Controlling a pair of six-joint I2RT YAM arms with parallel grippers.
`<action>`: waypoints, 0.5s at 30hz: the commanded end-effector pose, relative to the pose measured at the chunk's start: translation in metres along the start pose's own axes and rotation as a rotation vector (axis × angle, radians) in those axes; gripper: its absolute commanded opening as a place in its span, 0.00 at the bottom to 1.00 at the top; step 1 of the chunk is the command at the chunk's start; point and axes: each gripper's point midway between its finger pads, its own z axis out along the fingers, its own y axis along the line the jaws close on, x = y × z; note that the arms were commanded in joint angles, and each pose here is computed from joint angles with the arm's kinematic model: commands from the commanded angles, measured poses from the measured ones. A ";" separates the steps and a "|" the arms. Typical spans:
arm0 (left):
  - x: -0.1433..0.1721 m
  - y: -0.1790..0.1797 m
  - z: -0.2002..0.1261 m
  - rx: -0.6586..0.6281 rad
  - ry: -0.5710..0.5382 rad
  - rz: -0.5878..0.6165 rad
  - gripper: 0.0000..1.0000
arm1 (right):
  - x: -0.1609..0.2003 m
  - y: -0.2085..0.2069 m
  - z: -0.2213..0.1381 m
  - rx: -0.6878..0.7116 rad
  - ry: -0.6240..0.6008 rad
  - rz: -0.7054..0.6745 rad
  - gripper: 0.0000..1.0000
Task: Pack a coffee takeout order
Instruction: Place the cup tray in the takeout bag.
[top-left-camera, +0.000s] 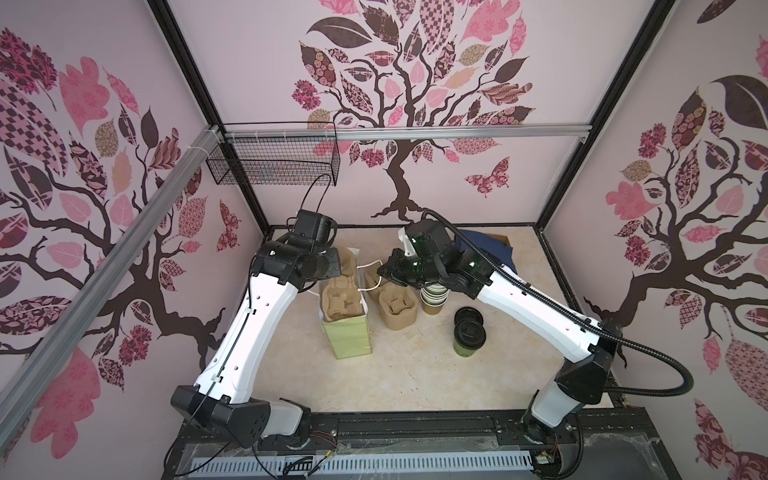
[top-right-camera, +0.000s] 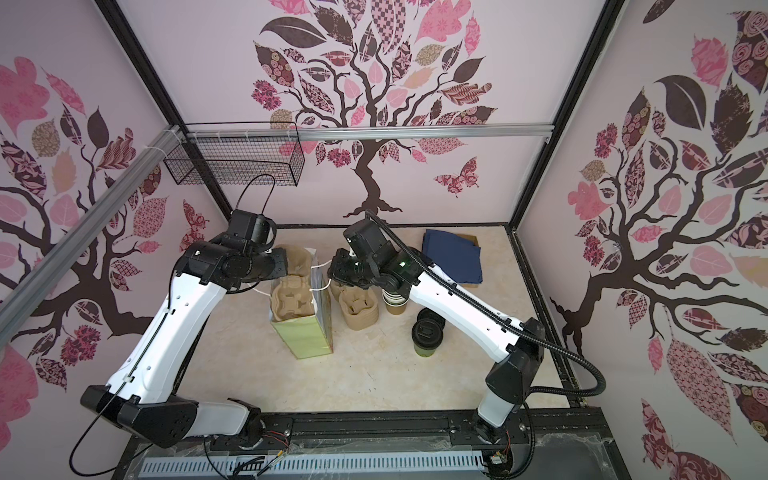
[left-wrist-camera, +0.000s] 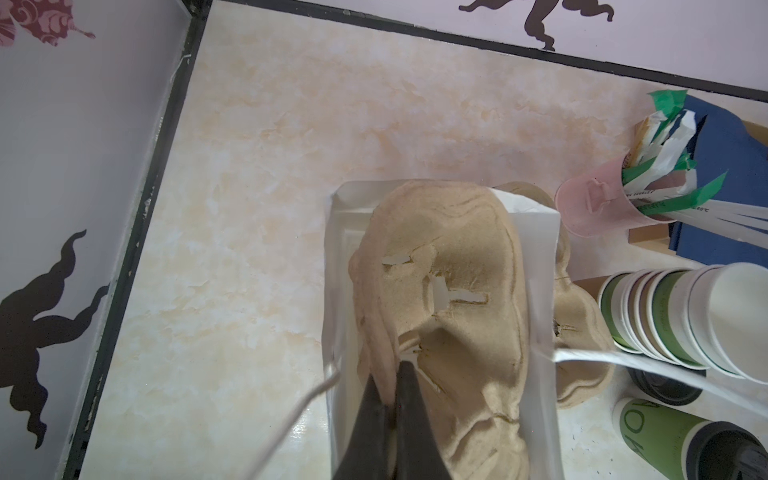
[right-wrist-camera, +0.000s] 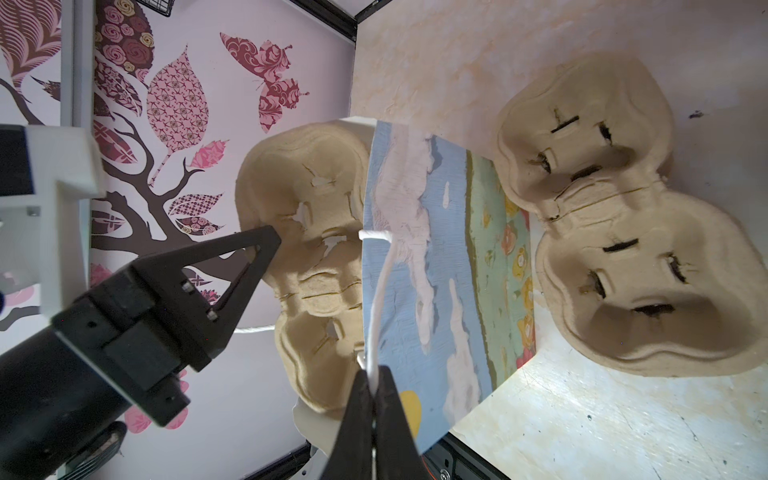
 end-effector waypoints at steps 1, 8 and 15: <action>0.004 0.000 0.001 0.024 -0.006 -0.028 0.00 | -0.006 0.023 -0.019 -0.060 -0.025 -0.014 0.00; 0.009 -0.002 0.017 0.062 0.017 -0.066 0.00 | -0.005 0.023 -0.017 -0.062 -0.018 -0.015 0.00; 0.019 -0.002 0.032 0.059 0.042 -0.068 0.00 | -0.005 0.024 -0.016 -0.065 -0.015 -0.016 0.00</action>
